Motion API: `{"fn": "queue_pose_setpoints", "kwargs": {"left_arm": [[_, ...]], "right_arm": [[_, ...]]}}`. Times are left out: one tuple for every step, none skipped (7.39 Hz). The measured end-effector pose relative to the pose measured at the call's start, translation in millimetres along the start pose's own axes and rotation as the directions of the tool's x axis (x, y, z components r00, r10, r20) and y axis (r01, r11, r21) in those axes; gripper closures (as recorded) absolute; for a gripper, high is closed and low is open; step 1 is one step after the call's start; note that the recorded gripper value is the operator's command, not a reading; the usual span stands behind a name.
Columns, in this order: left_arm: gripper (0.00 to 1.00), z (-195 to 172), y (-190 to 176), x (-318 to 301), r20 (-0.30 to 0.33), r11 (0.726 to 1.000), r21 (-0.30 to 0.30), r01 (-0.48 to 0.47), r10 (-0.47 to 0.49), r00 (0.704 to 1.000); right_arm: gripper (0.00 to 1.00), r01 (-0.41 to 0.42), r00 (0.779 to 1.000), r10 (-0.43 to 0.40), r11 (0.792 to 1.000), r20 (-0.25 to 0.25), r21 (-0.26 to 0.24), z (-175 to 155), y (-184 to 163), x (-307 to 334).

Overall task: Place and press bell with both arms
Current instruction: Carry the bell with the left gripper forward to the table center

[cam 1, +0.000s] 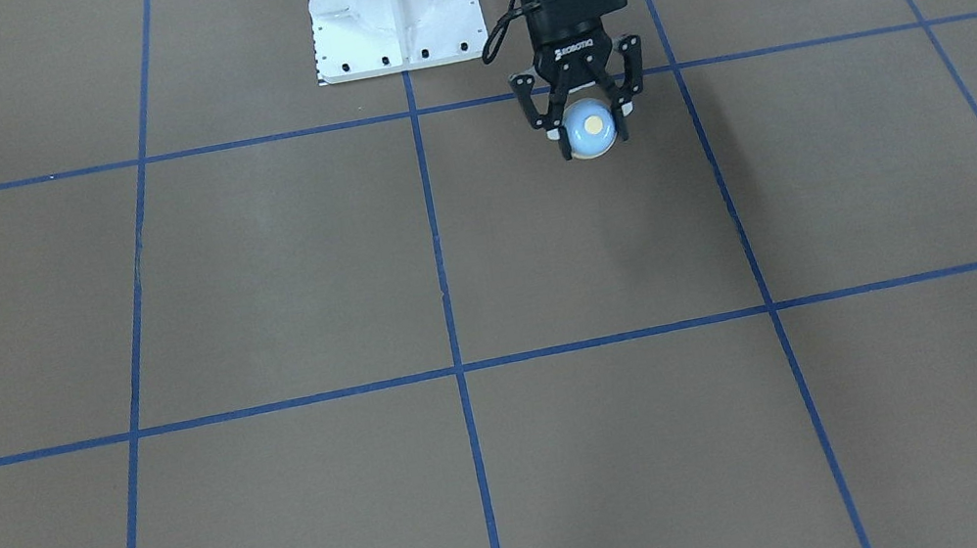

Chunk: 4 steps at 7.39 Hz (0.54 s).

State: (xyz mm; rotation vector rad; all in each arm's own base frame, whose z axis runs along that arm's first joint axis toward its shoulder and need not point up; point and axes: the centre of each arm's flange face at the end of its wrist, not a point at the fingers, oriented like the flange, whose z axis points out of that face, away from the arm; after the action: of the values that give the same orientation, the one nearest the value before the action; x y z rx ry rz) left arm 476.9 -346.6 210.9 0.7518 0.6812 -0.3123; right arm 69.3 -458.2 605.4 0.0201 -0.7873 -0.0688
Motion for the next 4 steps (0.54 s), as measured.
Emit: {"fn": "queue_pose_setpoints", "kwargs": {"left_arm": [[1.0,20,2,11,-0.071,0.999,0.04,-0.006,0.009,0.997],[1.0,36,1,27,-0.131,0.997,0.073,-0.011,0.021,0.991],[1.0,49,-3,51,-0.191,0.994,0.106,-0.021,0.041,0.981],[1.0,67,-3,75,-0.235,0.991,0.132,-0.023,0.054,0.971]], "right_arm": [[0.0,0.004,1.0,-0.004,1.0,0.003,0.003,-1,0,-2],[0.0,0.007,1.0,-0.007,1.0,0.012,0.007,-3,-1,-4],[0.0,0.008,1.0,-0.009,1.0,0.026,0.011,-4,-1,-7],[0.0,0.01,0.999,-0.011,1.0,0.036,0.015,-5,-2,-9]]}}
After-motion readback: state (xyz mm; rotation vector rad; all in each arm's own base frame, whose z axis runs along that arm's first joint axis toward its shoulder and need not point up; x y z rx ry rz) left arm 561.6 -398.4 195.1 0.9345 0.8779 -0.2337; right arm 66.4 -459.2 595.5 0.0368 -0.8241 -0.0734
